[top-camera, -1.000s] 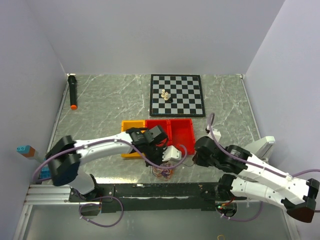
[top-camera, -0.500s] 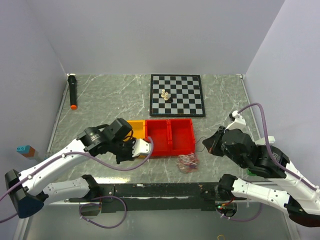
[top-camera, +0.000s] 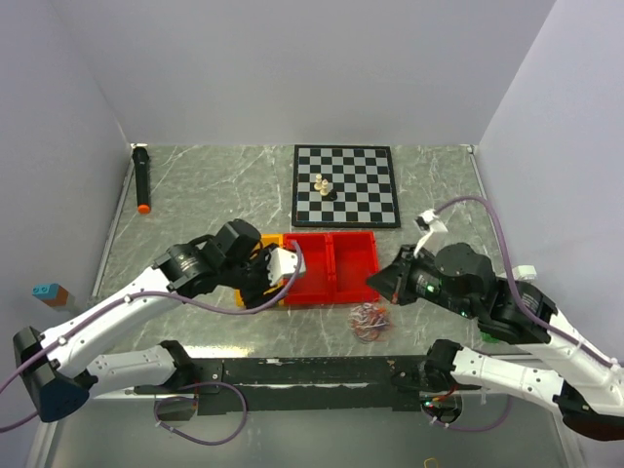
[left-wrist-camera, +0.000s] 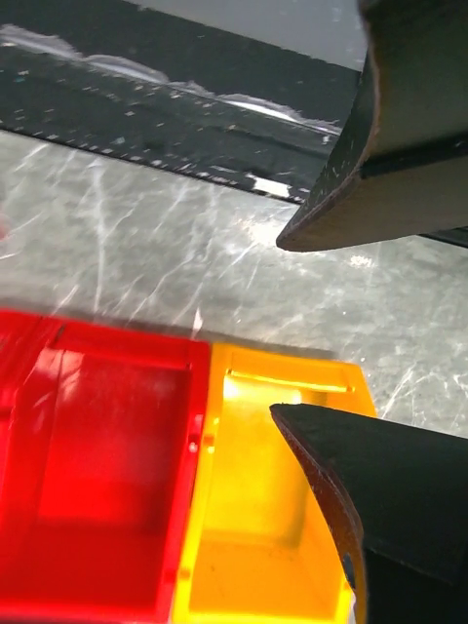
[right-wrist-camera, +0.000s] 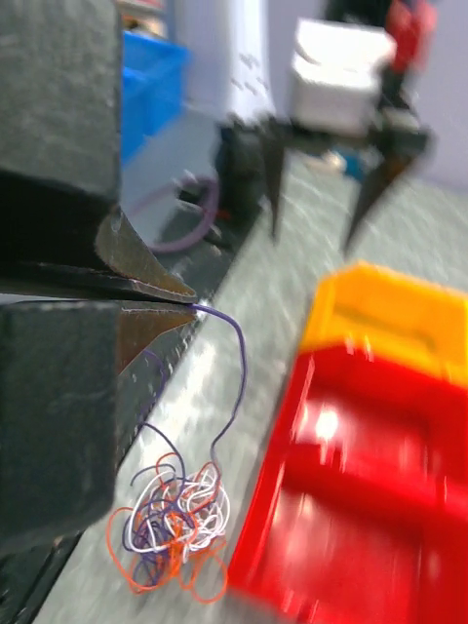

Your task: Untangle the cables

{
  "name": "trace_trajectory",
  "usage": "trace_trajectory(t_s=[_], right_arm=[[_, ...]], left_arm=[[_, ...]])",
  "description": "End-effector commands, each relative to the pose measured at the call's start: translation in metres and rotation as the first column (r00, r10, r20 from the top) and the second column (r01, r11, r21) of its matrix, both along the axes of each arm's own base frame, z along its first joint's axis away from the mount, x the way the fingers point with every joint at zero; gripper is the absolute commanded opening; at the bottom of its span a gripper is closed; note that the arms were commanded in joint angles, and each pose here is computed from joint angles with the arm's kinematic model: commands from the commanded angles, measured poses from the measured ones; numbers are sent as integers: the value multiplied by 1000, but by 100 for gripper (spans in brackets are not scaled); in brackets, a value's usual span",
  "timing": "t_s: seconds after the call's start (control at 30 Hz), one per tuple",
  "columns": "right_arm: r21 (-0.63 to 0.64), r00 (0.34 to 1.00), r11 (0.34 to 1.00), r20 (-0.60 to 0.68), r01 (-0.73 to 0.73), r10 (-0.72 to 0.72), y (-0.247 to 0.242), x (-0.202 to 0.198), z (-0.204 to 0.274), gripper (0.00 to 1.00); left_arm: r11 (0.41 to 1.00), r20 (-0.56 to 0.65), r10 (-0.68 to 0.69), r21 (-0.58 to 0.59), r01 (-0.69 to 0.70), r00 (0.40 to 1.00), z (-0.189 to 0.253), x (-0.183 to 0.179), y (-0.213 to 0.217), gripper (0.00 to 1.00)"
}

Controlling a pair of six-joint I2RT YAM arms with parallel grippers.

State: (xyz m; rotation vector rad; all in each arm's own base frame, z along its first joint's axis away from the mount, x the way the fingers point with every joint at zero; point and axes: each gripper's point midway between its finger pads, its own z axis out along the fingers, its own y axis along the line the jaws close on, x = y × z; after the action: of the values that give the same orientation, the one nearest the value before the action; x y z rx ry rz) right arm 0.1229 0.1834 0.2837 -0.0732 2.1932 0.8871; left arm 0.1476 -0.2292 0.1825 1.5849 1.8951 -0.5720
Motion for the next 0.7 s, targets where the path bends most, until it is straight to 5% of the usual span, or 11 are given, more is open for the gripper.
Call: trace_trajectory(t_s=[0.0, 0.07, 0.2, 0.27, 0.67], right_arm=[[140, 956, 952, 149, -272, 251, 53, -13, 72, 0], [169, 938, 930, 178, -327, 297, 68, -16, 94, 0], [217, 906, 889, 232, -404, 355, 85, -24, 118, 0], [212, 908, 890, 216, -403, 359, 88, -24, 108, 0], [82, 967, 981, -174, -174, 186, 27, -46, -81, 0]], left_arm=[[979, 85, 113, -180, -96, 990, 42, 13, 1, 69], [967, 119, 135, -233, -104, 984, 48, 9, 11, 71], [938, 149, 192, -318, -136, 970, 53, 2, 23, 93], [942, 163, 176, -315, -118, 971, 51, -3, 26, 94], [997, 17, 64, -41, -63, 998, -24, 0, 20, 93]])
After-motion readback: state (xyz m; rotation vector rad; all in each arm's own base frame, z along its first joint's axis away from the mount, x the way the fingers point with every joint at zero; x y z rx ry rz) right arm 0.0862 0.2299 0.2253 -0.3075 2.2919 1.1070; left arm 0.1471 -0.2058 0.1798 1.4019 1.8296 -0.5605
